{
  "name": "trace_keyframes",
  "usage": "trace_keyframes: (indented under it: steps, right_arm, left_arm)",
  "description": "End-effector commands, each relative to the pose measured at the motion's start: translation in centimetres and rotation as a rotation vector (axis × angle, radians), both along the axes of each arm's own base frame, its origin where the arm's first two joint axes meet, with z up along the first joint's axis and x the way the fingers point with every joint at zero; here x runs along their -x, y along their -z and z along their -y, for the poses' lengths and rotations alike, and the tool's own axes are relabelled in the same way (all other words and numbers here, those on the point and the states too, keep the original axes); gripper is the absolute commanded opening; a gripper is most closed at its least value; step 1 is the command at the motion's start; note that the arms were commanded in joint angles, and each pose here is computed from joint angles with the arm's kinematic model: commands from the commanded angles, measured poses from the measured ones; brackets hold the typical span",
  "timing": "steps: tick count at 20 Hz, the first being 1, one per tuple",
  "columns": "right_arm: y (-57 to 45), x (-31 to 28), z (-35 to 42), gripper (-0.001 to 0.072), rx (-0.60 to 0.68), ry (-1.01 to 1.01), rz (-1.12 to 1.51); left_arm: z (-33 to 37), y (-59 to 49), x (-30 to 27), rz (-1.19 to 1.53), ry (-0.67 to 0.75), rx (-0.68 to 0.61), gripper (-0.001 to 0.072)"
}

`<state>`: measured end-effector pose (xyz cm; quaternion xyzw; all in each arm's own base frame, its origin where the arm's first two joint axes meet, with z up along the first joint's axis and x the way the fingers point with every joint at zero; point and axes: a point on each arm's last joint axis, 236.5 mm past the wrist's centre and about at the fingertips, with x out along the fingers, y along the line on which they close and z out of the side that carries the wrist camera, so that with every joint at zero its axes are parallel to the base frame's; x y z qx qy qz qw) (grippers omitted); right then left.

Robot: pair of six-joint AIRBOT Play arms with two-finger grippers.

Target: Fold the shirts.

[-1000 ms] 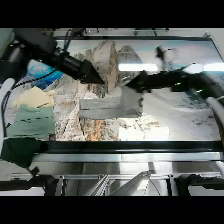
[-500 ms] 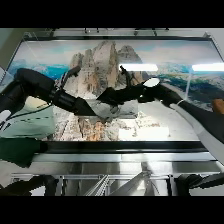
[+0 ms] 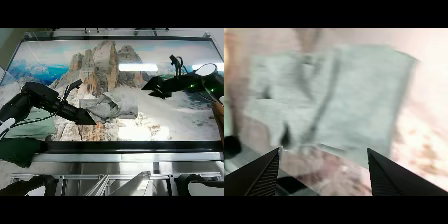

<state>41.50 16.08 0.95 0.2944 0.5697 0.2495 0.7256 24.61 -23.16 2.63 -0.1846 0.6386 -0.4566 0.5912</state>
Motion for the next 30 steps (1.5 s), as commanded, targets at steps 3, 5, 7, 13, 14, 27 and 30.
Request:
trace_keyframes:
  steps: [3, 5, 7, 13, 14, 27, 30]
  right_arm:
    - [8.2, 1.6, 0.2, 0.0599, 0.052, 0.008, -0.192]
    - [10.3, 1.5, -1.6, 0.0599, 0.038, 0.011, -0.220]
    - [11.4, 1.4, -3.6, 0.0598, 0.009, 0.015, -0.236]
    - [9.0, -0.4, -10.4, 0.0159, -0.247, 0.013, -0.141]
    - [7.6, -1.0, -10.9, 0.0016, -0.298, 0.013, -0.113]
    - [-16.1, 2.3, 34.9, 0.0013, 0.258, 0.866, 0.096]
    - [-10.3, 13.7, 44.1, 0.0013, 0.592, 1.013, -0.232]
  left_arm:
    - [0.2, -0.1, 0.4, -0.004, 0.012, 0.011, 0.0014]
    - [0.4, -0.5, 0.4, -0.010, 0.010, 0.029, 0.0015]
    - [0.5, -0.7, 0.5, -0.015, 0.014, 0.035, 0.0015]
    - [0.5, -0.7, 0.6, -0.018, 0.014, 0.036, 0.0014]
    - [0.5, -0.7, 0.6, -0.020, 0.016, 0.037, 0.0014]
    - [0.8, -5.3, -0.9, 0.088, 0.083, 0.071, 0.0014]
    - [0.7, -5.3, -0.9, 0.089, 0.083, 0.069, 0.0014]
